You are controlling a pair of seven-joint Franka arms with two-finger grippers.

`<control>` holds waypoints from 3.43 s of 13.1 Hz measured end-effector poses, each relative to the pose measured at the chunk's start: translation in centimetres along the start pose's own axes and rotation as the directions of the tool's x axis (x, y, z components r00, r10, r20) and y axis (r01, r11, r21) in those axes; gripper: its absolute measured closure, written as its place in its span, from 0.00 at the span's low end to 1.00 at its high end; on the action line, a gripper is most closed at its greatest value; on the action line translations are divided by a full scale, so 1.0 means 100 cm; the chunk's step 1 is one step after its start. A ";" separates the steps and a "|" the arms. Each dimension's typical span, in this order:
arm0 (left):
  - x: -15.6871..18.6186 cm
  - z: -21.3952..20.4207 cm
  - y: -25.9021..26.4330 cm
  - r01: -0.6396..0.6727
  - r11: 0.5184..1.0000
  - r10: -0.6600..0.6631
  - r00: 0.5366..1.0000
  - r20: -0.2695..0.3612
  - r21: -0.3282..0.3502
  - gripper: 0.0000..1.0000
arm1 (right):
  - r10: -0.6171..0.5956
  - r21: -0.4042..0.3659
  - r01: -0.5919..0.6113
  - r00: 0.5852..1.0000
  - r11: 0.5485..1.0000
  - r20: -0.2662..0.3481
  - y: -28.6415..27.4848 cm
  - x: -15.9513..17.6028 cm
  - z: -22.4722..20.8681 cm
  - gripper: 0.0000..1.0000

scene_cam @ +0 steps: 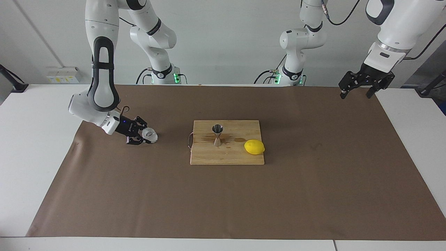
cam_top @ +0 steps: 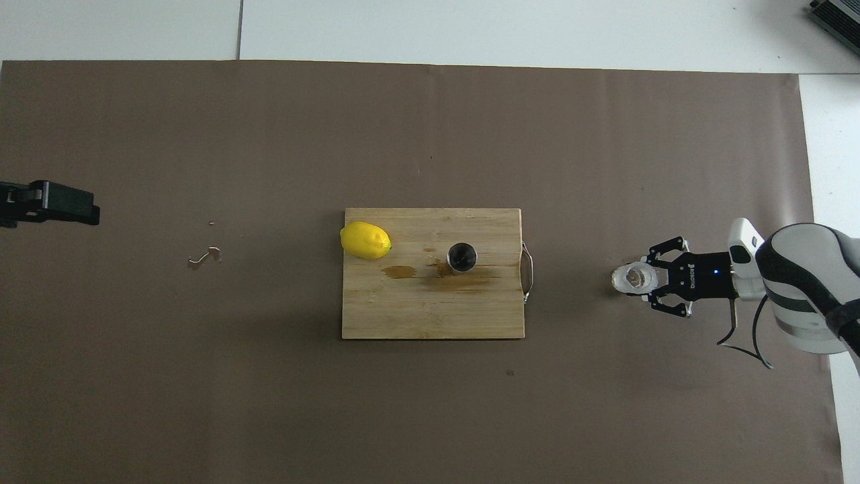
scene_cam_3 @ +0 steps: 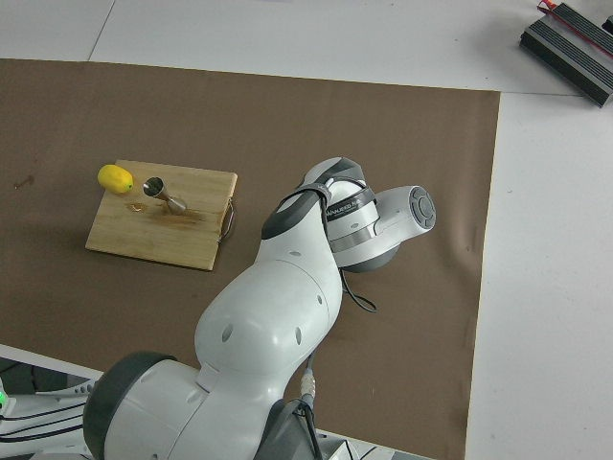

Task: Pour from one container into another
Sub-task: 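Lift the white cup with the right gripper over the steel cup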

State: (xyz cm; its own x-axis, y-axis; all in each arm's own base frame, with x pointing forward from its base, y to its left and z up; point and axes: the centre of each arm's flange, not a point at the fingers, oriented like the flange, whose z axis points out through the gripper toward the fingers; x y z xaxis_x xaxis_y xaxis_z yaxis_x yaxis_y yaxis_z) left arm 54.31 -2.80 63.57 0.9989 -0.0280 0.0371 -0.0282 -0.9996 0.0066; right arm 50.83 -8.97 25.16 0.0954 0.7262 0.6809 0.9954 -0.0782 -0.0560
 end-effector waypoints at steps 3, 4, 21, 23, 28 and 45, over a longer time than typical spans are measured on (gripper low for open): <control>0.000 -0.001 0.001 -0.001 1.000 0.001 1.000 -0.002 -0.003 0.00 | -0.032 -0.016 0.032 0.999 0.999 0.002 0.007 0.025 -0.004 0.51; 0.000 -0.001 0.001 -0.001 1.000 0.001 1.000 -0.002 -0.003 0.00 | -0.037 -0.021 0.037 0.999 0.999 0.007 0.010 0.037 -0.004 0.51; 0.000 -0.006 0.004 -0.003 1.000 0.002 1.000 -0.013 -0.024 0.00 | 0.083 -0.112 -0.059 0.969 0.992 0.232 0.031 0.277 0.058 0.51; 0.000 -0.006 0.004 -0.003 1.000 0.002 1.000 -0.013 -0.024 0.00 | 0.086 -0.117 -0.054 0.955 0.992 0.284 0.027 0.307 0.073 0.51; 0.000 -0.007 0.004 -0.002 1.000 0.002 1.000 -0.018 -0.024 0.00 | 0.064 -0.116 -0.024 0.933 0.993 0.355 0.022 0.332 0.091 0.51; 0.001 -0.007 0.004 -0.003 1.000 0.002 1.000 -0.023 -0.025 0.00 | -0.195 -0.013 0.258 0.759 0.966 0.621 -0.002 0.374 0.123 0.51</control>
State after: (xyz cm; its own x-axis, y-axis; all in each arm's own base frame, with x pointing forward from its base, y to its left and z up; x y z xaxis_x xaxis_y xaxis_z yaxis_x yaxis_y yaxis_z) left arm 54.39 -3.22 64.23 0.9978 -0.0299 0.0600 -0.0318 -0.9990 0.0310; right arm 54.36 26.59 41.62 -0.1134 0.9908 0.0740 0.9860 0.1030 0.1312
